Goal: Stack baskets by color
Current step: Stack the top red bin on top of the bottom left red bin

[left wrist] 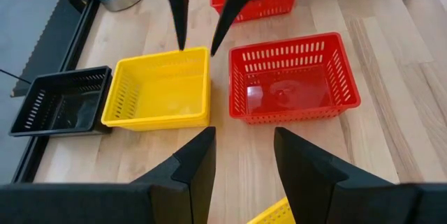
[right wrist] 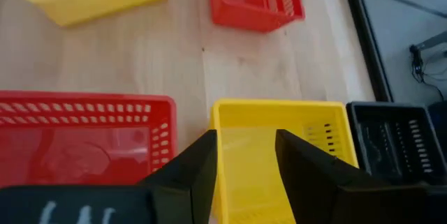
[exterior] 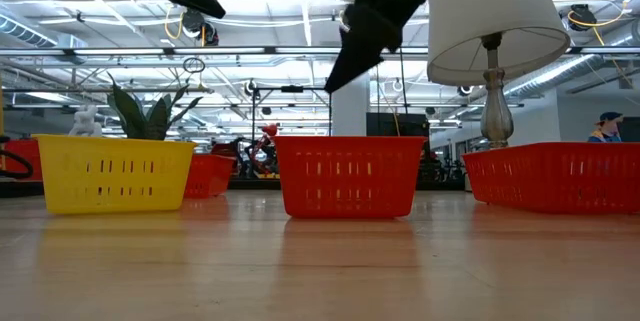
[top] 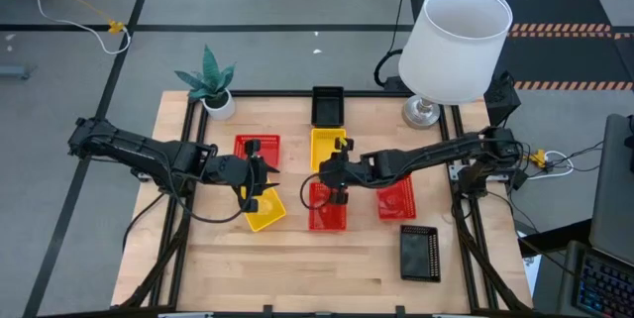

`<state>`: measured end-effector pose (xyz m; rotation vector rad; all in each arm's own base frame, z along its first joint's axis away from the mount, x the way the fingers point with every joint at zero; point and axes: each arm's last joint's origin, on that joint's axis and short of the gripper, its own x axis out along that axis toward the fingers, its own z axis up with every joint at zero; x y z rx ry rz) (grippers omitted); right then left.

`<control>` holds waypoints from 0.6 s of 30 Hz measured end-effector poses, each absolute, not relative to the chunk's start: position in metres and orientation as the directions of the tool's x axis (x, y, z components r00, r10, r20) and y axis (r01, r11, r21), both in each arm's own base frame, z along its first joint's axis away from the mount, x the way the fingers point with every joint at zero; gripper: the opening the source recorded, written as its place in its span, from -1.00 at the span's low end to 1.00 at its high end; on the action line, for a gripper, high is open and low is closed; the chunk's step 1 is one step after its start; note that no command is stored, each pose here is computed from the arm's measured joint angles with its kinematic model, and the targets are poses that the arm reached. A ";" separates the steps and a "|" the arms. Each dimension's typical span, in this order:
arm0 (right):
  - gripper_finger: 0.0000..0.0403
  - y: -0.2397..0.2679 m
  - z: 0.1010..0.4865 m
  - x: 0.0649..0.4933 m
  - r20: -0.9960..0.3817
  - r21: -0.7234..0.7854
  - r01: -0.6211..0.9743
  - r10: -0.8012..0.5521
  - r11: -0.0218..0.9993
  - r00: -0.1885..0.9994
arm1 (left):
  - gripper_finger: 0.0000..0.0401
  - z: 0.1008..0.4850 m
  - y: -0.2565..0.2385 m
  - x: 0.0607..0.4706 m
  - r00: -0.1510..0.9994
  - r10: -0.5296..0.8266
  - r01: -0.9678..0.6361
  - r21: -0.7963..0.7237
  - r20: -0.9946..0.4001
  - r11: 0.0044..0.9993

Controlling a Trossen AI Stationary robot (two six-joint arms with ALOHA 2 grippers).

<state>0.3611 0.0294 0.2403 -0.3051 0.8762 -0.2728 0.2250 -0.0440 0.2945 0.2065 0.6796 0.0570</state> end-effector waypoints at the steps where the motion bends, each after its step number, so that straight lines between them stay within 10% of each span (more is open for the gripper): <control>1: -0.30 0.032 0.244 0.359 -0.702 -0.368 0.105 -0.350 0.924 0.620 | -0.27 0.294 -0.044 0.225 0.777 0.120 0.015 0.208 -0.618 0.978; 18: -0.30 0.079 0.320 0.288 -0.631 -0.218 0.096 -0.215 0.971 0.745 | -0.27 0.287 -0.039 0.217 0.697 0.237 -0.097 0.239 -0.677 0.966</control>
